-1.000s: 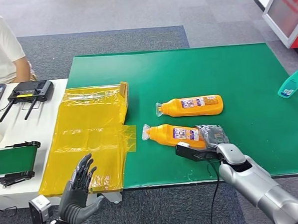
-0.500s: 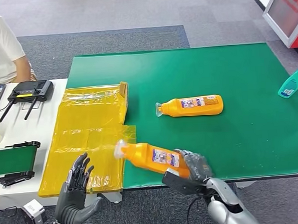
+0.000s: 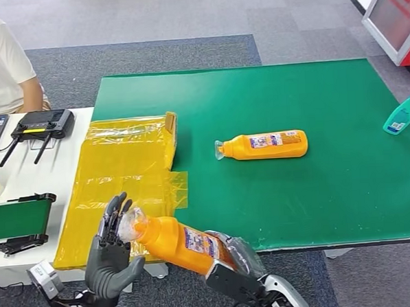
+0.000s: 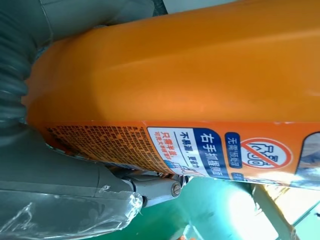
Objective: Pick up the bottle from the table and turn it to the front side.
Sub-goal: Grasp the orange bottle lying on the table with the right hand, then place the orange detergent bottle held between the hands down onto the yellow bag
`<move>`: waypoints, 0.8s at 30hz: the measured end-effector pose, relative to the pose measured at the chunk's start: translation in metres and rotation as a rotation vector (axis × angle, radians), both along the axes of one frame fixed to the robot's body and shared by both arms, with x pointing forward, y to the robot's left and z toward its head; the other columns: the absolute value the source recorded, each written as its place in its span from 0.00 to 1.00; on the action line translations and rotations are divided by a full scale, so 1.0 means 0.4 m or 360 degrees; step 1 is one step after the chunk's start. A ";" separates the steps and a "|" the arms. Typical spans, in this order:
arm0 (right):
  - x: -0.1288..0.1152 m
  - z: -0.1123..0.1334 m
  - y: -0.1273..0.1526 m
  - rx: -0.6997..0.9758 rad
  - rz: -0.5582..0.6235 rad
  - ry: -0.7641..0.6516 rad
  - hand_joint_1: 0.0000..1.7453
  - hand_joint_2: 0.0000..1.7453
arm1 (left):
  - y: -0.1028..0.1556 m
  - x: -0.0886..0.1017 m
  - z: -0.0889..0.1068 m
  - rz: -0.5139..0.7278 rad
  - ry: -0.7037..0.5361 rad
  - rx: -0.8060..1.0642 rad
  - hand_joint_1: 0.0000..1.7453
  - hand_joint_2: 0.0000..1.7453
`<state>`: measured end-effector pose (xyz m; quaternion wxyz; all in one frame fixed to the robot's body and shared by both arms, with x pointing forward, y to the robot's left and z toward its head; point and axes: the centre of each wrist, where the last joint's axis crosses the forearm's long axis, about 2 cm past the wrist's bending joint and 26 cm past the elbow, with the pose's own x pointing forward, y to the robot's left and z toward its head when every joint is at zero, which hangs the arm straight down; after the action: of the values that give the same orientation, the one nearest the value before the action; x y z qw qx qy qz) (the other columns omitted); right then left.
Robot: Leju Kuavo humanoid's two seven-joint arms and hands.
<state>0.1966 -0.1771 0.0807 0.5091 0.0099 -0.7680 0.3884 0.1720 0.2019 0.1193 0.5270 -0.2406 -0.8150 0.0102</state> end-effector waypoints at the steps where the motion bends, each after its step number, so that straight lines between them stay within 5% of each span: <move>1: -0.001 0.000 0.002 0.0001 0.0005 0.0001 1.00 1.00 | -0.005 0.004 0.004 -0.0013 -0.0012 -0.0007 0.00 1.00; 12: -0.014 0.004 0.026 0.0023 0.0071 -0.0008 1.00 1.00 | -0.032 0.022 0.025 -0.0088 -0.0051 -0.0055 0.00 1.00; 24: 0.003 0.034 0.057 -0.0055 0.0107 -0.0170 1.00 1.00 | -0.065 0.017 -0.007 -0.0247 0.0178 -0.0011 0.00 1.00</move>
<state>0.1976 -0.1542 0.0942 0.4543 0.0061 -0.7864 0.4185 0.1789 0.1759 0.1165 0.5701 -0.3037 -0.7632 -0.0145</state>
